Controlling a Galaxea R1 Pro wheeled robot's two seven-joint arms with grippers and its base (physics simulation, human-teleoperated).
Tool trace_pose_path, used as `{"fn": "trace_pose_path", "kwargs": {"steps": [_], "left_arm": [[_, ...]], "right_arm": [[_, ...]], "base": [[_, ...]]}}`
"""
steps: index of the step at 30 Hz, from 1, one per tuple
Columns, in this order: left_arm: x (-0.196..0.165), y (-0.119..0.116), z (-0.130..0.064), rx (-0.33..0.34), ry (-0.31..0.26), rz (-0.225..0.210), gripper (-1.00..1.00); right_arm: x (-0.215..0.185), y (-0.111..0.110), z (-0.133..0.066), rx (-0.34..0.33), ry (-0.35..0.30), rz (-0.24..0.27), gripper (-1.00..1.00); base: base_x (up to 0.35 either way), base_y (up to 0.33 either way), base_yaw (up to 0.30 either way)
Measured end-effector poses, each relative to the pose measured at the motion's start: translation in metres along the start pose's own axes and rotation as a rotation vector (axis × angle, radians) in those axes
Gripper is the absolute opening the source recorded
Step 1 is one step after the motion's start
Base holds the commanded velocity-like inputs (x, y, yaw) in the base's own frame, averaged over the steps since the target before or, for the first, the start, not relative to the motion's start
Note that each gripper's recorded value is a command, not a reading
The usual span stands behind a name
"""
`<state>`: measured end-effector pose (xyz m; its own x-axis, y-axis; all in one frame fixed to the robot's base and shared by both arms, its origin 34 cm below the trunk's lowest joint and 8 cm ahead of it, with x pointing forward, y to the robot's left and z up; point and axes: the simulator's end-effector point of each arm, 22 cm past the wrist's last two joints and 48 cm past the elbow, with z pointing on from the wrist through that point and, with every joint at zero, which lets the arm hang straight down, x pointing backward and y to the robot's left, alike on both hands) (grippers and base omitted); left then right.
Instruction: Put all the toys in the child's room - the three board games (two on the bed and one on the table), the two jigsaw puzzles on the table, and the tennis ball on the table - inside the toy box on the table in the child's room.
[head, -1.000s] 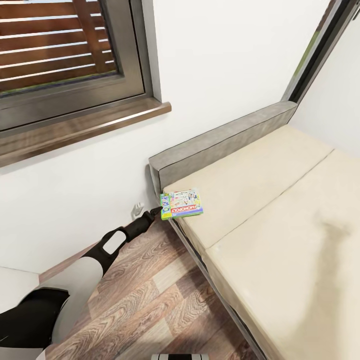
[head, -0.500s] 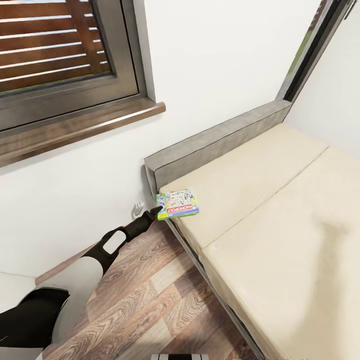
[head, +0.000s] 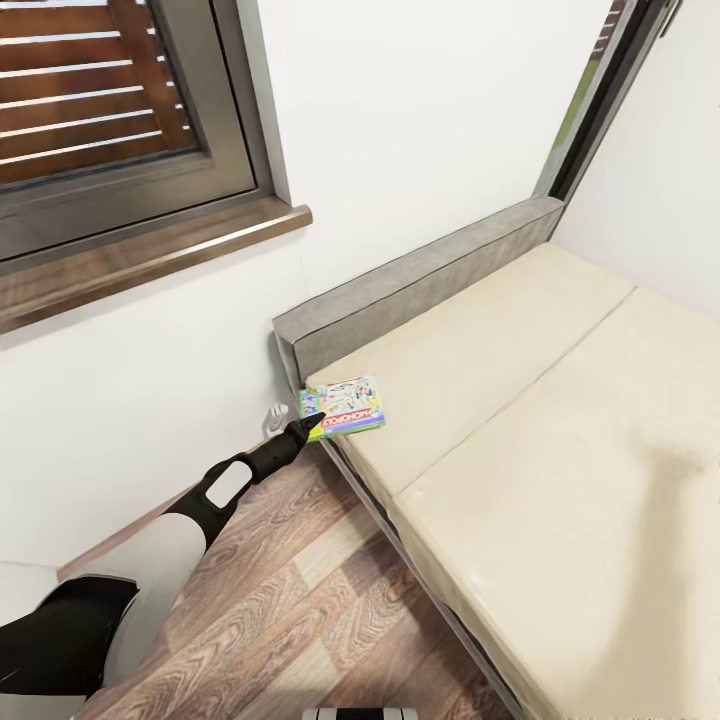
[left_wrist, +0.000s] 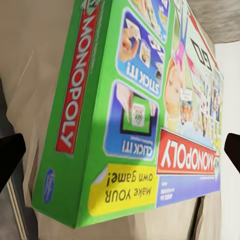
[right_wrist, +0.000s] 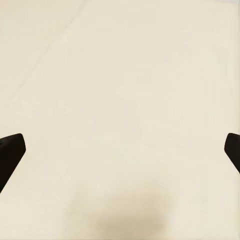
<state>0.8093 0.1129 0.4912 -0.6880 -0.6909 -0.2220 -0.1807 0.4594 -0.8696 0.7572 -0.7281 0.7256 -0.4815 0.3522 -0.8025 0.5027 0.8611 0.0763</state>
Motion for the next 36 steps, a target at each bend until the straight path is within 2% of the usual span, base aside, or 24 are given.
{"fn": "trace_pose_path", "kwargs": {"steps": [36], "left_arm": [[-0.0008, 0.0012, -0.0005, -0.003, 0.0, 0.002, 1.0]], "right_arm": [[0.0, 0.0003, 0.0, -0.002, 0.0, 0.0, 1.0]], "base": [[0.0, 0.0, -0.022]]}}
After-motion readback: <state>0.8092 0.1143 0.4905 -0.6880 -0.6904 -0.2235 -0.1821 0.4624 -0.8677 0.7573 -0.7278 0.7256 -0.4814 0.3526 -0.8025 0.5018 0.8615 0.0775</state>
